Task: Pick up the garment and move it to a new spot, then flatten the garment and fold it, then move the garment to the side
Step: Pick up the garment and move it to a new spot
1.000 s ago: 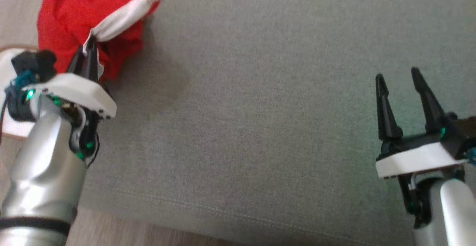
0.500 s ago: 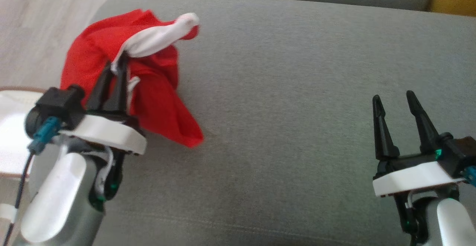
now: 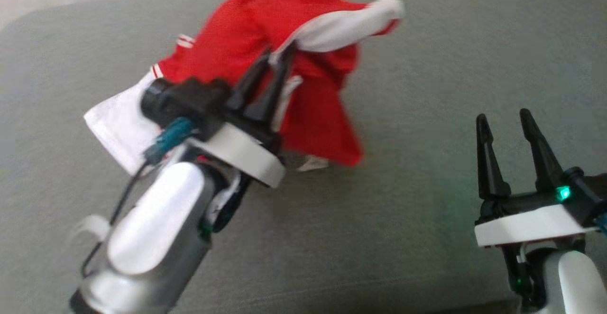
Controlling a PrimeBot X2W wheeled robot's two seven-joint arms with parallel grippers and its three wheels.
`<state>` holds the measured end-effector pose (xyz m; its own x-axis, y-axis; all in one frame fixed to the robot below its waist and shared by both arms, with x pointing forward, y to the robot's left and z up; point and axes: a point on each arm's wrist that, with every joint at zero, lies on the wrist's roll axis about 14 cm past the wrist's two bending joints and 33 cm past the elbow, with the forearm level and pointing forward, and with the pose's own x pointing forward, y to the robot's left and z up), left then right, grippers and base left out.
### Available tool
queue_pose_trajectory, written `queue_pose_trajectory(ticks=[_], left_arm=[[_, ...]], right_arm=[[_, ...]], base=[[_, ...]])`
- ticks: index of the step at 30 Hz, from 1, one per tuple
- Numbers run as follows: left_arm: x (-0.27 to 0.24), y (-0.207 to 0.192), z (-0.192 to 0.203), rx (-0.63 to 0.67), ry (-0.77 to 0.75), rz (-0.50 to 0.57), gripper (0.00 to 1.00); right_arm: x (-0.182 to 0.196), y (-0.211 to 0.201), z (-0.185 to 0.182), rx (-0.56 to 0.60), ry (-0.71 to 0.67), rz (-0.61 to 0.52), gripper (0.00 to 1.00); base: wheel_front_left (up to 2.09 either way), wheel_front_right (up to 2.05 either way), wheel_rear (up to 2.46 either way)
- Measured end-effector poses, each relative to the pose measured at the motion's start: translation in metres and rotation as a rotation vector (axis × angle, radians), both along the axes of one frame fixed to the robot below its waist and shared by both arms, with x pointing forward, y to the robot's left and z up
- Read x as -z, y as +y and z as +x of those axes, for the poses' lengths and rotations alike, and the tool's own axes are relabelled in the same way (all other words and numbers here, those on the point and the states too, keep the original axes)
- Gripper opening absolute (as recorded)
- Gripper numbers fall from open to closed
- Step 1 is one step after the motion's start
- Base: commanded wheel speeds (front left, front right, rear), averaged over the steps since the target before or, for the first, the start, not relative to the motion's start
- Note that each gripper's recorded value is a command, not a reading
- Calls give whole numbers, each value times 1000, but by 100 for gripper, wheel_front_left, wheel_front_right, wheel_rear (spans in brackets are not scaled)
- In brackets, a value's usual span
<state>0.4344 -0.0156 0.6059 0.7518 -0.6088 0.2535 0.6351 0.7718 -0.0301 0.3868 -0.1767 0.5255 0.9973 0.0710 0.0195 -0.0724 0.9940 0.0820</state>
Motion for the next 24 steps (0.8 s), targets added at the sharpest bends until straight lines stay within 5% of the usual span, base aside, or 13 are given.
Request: queue_pose_trajectory(ticks=[8,18,19,20,24], left_arm=[[85,-90,-12,281,217,164,0],[161,-105,-32,389,407,295,0],[157,-104,-31,382,394,283,43],[153,-102,-31,374,382,273,100],[129,-92,-33,321,315,184,100]], right_arm=[[14,-49,-18,154,39,-6,100],[36,-60,-24,194,94,2,100],[35,-58,-22,188,92,4,100],[35,-56,-21,181,90,7,100],[29,-46,-18,149,69,15,100]], base=[[0,0,0],[0,0,0],[0,0,0],[0,0,0],[0,0,0]])
